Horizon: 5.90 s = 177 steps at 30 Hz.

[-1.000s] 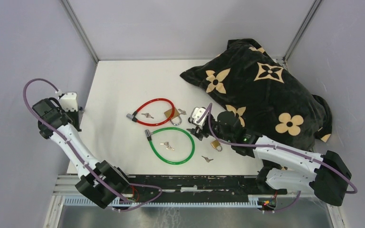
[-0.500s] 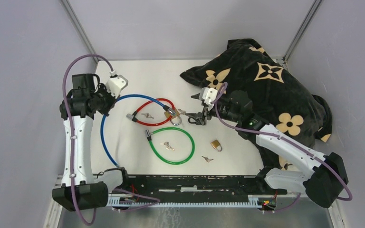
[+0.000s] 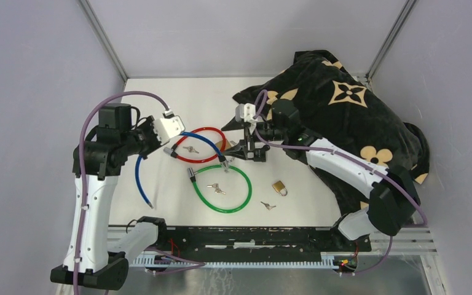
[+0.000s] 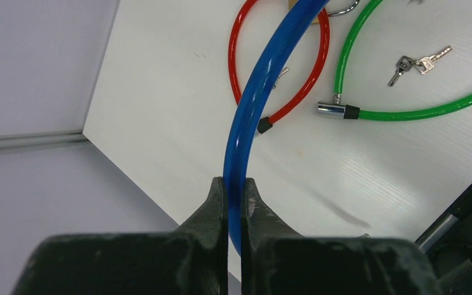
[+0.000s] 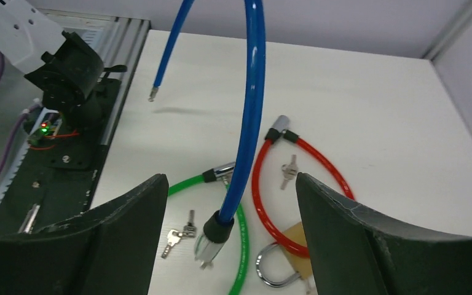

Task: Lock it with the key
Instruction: Pick up the lock from the center of the board, then adjust the lock.

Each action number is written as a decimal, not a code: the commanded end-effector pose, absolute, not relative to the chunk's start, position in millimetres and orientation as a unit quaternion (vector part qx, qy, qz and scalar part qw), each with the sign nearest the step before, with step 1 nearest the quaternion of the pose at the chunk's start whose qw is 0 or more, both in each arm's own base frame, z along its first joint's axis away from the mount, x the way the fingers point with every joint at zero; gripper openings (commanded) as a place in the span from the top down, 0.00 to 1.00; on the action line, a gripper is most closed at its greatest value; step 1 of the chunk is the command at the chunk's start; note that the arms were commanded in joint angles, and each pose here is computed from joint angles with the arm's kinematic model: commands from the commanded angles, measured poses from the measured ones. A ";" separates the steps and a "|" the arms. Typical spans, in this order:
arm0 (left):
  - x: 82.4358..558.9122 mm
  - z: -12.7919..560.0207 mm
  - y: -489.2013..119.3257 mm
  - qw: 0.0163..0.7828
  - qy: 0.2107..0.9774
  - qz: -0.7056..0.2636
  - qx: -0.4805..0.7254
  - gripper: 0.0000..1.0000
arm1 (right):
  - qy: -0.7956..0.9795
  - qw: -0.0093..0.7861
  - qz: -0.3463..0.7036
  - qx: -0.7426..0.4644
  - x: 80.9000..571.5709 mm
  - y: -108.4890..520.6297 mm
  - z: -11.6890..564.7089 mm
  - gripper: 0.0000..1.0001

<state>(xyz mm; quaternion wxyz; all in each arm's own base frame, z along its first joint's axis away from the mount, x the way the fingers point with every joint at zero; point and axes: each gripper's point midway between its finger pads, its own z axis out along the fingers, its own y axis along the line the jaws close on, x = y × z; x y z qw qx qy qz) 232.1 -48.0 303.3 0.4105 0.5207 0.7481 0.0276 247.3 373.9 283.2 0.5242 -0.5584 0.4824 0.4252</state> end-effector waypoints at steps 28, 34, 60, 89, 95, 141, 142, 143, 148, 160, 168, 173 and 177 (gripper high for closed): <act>211.2 272.9 -132.6 0.558 0.710 -0.231 0.363 0.24 | 0.438 0.566 0.516 -0.472 232.2 318.7 353.4 1.00; 216.3 263.8 -138.1 0.583 0.699 -0.258 0.323 0.20 | 0.410 0.608 0.458 -0.502 222.0 284.6 376.6 1.00; 218.8 364.0 -163.9 0.586 0.649 -0.471 0.114 0.37 | 0.646 0.692 0.218 -0.236 318.3 256.3 347.2 1.00; 262.6 280.9 -200.3 0.470 0.736 -0.486 0.032 0.98 | 0.532 0.658 0.333 -0.415 198.7 405.4 301.3 0.73; 226.2 305.3 -207.1 0.524 0.675 -0.442 0.271 0.98 | 0.473 0.661 0.334 -0.478 196.3 347.1 325.1 0.32; 110.2 295.7 -209.3 0.359 0.561 -0.384 0.639 0.98 | 0.428 0.691 0.287 -0.507 298.2 332.7 324.0 0.34; 110.0 296.2 -209.2 0.360 0.560 -0.383 0.640 0.98 | 0.428 0.692 0.291 -0.502 297.4 333.0 324.2 0.43; 109.5 296.0 -209.4 0.360 0.560 -0.384 0.640 0.98 | 0.433 0.692 0.296 -0.495 297.7 332.4 323.6 0.59; 113.7 301.1 -210.1 0.371 0.565 -0.378 0.633 0.98 | 0.470 0.695 0.288 -0.461 308.2 322.8 320.9 1.00; 215.1 238.0 -184.9 0.584 0.656 -0.201 0.434 0.67 | 0.580 0.655 0.358 -0.326 286.0 286.6 337.4 1.00; 234.0 203.3 -187.6 0.599 0.673 -0.206 0.382 0.49 | 0.585 0.669 0.351 -0.295 273.2 271.6 370.7 1.00; 235.6 198.1 -192.6 0.606 0.677 -0.236 0.344 0.67 | 0.578 0.670 0.359 -0.297 267.6 273.9 376.4 1.00; 231.9 178.9 -188.7 0.588 0.697 -0.235 0.338 0.76 | 0.571 0.676 0.356 -0.301 266.4 272.8 385.9 1.00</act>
